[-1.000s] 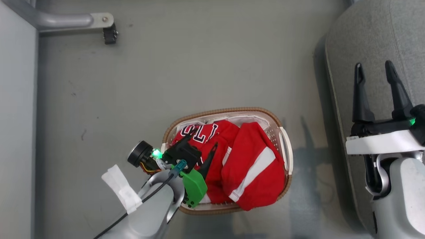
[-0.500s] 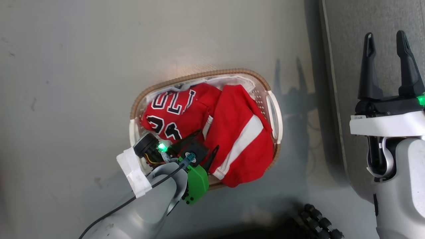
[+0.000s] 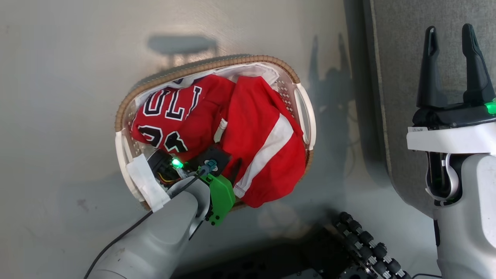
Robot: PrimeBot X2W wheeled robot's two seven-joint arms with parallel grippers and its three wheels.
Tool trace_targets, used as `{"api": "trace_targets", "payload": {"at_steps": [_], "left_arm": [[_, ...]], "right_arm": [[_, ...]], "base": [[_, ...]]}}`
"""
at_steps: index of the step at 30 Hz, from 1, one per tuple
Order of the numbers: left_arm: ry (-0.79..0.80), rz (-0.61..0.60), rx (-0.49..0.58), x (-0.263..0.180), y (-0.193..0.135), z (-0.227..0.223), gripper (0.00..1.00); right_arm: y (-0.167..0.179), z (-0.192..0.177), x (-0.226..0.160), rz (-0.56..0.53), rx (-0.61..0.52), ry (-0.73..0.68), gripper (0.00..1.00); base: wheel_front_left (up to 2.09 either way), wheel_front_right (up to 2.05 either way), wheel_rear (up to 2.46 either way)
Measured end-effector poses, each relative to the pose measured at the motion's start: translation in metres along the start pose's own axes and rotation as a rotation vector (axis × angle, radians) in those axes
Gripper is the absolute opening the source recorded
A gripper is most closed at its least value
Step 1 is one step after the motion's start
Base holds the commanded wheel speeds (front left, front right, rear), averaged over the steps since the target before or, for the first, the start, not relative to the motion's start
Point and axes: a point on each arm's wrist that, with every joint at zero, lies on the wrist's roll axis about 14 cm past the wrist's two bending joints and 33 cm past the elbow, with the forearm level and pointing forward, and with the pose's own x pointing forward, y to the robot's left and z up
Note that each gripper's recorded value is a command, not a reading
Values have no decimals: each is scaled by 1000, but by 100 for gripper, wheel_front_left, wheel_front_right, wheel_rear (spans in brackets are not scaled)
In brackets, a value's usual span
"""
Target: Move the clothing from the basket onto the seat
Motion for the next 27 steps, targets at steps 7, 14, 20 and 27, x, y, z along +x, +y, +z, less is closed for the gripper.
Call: {"api": "trace_targets", "payload": {"at_steps": [7,14,20,27], "left_arm": [[29,-66,-14,10,-14,-3,45],[-23,-104,26,12,-24,12,0],[-75,-85,105,2,-22,28,0],[-164,-3,133,-21,-16,64,0]], "right_arm": [[4,-3,-1,15,4,10,100],[3,-1,-3,12,1,10,100],[7,8,-6,21,4,-3,100],[14,33,-16,39,-10,-43,100]], "base": [[0,0,0],[0,0,0],[0,0,0],[0,0,0]]}}
